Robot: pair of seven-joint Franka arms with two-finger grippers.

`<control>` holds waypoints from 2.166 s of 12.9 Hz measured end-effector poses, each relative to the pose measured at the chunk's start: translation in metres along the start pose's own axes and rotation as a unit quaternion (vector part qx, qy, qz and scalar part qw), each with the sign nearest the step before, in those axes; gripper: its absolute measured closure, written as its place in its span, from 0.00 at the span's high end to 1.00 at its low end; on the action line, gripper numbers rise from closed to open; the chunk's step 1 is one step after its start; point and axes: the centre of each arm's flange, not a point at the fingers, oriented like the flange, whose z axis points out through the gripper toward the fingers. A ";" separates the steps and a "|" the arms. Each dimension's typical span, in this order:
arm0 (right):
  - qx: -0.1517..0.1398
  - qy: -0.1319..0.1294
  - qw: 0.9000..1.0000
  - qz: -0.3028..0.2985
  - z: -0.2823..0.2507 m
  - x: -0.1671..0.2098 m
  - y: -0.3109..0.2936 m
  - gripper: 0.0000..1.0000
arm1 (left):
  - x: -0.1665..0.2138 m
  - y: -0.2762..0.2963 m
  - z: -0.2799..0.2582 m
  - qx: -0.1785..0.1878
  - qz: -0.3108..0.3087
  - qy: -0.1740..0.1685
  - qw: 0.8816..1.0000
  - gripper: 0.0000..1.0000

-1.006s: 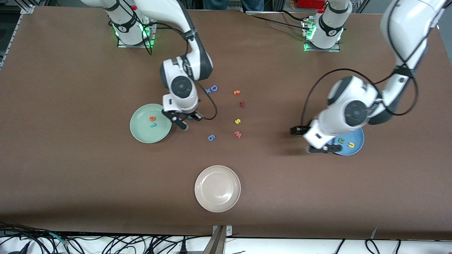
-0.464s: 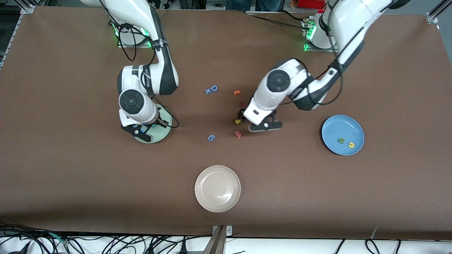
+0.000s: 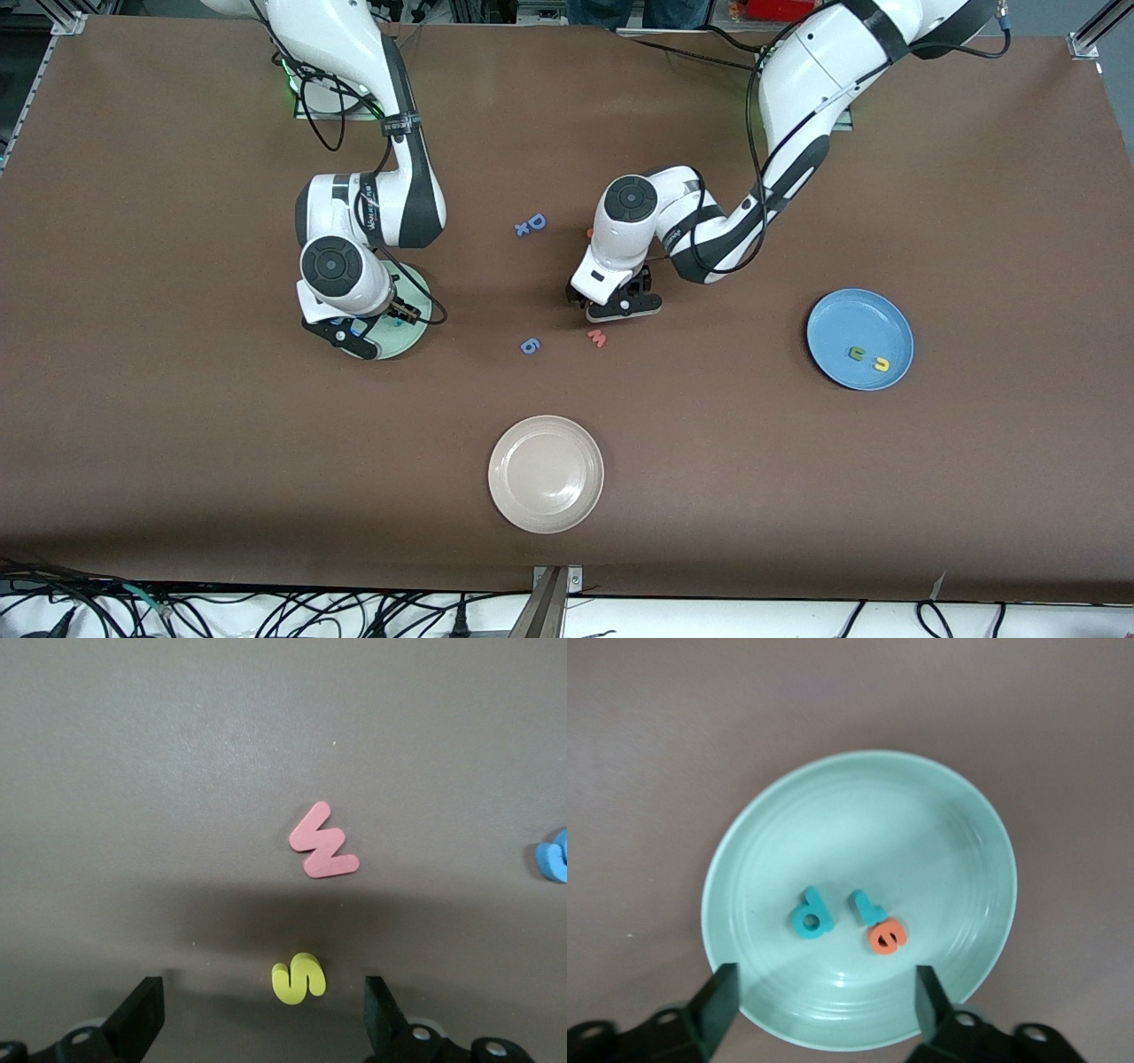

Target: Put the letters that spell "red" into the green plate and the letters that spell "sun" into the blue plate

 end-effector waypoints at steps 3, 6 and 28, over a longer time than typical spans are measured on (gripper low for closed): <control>0.005 -0.005 0.999 -0.054 -0.064 0.027 0.026 1.00 | 0.003 0.006 0.001 -0.005 -0.001 0.002 1.000 0.94; 0.046 0.011 0.992 -0.114 -0.129 0.065 0.077 1.00 | -0.003 0.007 0.012 0.005 0.005 0.003 1.000 0.83; 0.112 0.035 0.968 -0.221 -0.288 0.061 0.282 1.00 | 0.138 -0.101 -0.062 0.080 -0.024 -0.021 0.996 0.29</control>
